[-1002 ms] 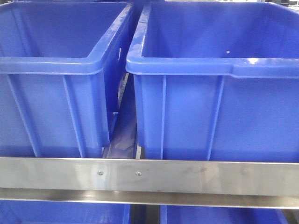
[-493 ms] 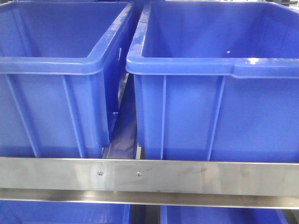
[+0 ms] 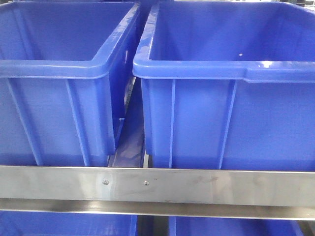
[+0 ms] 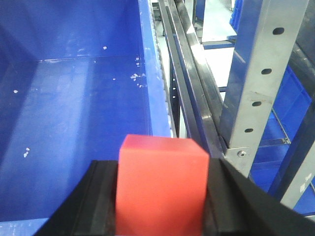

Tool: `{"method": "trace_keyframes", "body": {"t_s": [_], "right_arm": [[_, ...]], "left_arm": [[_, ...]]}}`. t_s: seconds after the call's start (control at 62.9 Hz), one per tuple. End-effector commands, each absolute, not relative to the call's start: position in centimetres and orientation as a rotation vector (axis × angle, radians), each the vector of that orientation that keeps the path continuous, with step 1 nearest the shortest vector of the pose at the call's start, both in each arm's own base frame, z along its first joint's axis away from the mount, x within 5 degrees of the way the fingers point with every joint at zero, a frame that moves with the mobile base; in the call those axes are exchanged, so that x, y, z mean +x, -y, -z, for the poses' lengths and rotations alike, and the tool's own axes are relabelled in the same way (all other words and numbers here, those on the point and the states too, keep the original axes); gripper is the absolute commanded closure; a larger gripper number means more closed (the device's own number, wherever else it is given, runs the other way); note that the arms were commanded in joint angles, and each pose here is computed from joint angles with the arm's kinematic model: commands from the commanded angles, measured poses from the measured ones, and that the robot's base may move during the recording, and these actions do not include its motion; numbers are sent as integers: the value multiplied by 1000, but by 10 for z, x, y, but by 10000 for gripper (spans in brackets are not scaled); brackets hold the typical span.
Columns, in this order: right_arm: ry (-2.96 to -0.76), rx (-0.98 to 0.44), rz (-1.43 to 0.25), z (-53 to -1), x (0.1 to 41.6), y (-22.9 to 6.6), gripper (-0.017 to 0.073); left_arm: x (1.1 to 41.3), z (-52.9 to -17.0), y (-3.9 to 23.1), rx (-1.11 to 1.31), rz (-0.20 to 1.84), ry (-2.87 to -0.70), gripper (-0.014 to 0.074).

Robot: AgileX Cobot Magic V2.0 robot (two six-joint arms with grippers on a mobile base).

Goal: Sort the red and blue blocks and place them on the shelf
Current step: 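Move both held cubes over the blue bins on the shelf, then open the left and right grippers to drop both cubes into bins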

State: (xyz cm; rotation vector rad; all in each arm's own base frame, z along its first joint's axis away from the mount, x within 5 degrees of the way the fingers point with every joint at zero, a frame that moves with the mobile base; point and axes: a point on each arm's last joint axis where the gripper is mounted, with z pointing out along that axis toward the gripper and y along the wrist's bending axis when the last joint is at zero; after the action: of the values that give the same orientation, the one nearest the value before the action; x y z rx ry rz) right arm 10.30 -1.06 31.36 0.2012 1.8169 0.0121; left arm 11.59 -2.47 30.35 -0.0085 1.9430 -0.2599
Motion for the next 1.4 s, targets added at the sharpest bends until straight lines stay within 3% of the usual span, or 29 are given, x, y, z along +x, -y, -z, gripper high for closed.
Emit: {"method": "trace_keyframes", "body": {"t_s": [0.0,1.05,1.384], "right_arm": [[-1701,183,11,-331,104,12,505],[-1685,181,11,-331,105,12,505],[-1683,168,0,-331,114,11,505]], "left_arm": [[118,-321,26,-5,288,-1831,460],[118,-321,26,-4,289,-1826,460],[125,-344,31,25,353,-1611,460]]}}
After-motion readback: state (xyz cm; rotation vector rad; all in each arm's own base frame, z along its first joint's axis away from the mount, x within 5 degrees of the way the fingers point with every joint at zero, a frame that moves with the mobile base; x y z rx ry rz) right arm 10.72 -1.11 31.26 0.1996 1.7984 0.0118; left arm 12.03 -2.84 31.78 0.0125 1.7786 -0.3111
